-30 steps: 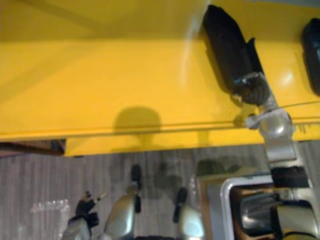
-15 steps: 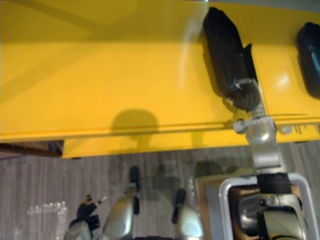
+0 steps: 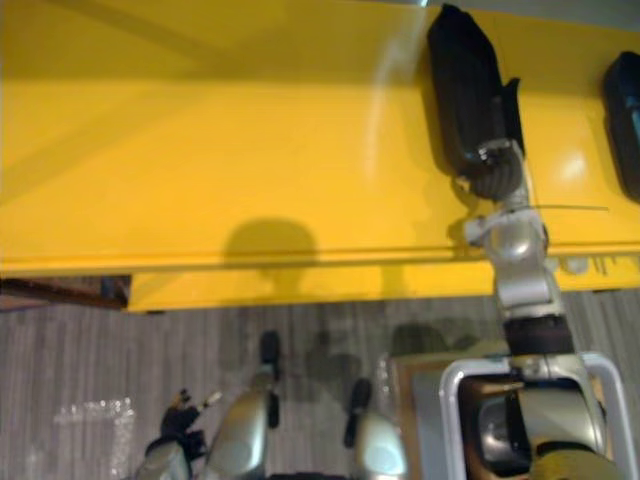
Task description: Walk over and take plastic housings, then place them on the shelf
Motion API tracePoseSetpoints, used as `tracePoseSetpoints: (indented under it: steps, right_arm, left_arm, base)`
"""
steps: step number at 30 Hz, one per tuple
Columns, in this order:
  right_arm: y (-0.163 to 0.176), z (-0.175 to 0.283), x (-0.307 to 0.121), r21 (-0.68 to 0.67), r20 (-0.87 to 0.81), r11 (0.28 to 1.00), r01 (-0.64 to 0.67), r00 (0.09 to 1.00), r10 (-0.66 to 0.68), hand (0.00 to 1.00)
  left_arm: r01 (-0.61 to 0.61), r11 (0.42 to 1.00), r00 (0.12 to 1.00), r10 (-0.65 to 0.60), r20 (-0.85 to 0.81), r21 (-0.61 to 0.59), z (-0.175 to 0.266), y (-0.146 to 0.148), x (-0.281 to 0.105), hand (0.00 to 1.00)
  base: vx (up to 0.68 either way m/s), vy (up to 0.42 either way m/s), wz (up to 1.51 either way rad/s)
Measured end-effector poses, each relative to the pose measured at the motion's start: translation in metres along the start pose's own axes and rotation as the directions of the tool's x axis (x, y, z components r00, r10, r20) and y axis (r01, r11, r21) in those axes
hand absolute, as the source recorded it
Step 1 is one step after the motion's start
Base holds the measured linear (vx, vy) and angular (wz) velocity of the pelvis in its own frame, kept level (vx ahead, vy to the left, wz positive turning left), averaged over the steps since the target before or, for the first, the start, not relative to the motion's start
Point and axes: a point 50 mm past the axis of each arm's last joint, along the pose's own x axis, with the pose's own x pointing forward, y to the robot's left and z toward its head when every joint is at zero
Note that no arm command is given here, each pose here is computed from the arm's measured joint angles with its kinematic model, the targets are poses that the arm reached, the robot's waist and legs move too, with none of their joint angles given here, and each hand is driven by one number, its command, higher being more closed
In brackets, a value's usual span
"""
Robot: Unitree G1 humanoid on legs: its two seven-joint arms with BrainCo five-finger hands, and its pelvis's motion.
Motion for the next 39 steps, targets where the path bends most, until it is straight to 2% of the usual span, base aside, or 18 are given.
tracePoseSetpoints:
  steps: [20, 26, 28, 33, 39]
  right_arm:
    - [-0.007, 0.001, 0.003, -0.039, 0.007, 0.999, 0.005, 1.000, -0.004, 0.00]
    - [-0.027, 0.032, 0.000, -0.097, 0.162, 0.990, 0.105, 0.983, -0.089, 0.00]
    - [-0.044, 0.056, -0.005, -0.142, 0.287, 0.977, 0.158, 0.951, -0.113, 0.00]
    - [-0.061, 0.085, -0.023, -0.229, 0.445, 0.964, 0.135, 0.895, -0.020, 0.00]
    - [-0.059, 0.075, -0.033, -0.273, 0.403, 0.962, -0.006, 0.907, 0.120, 0.00]
  left_arm:
    - [0.007, 1.000, 1.000, -0.007, 0.017, -0.005, 0.007, -0.004, 0.003, 0.00]
    - [-0.003, 1.000, 1.000, 0.003, 0.023, -0.017, 0.009, -0.001, 0.003, 0.00]
    - [-0.017, 0.999, 1.000, 0.017, 0.023, -0.030, 0.009, 0.003, 0.003, 0.00]
    - [-0.046, 0.998, 0.999, 0.046, 0.001, -0.040, 0.001, 0.013, 0.001, 0.00]
    - [-0.049, 0.998, 0.997, 0.047, -0.062, -0.027, -0.018, 0.026, -0.006, 0.00]
  base:
    - [0.00, 0.000, 0.00]
    - [0.00, 0.000, 0.00]
    - [0.00, 0.000, 0.00]
    - [0.03, -0.018, -0.05]
    - [0.07, -0.023, -0.02]
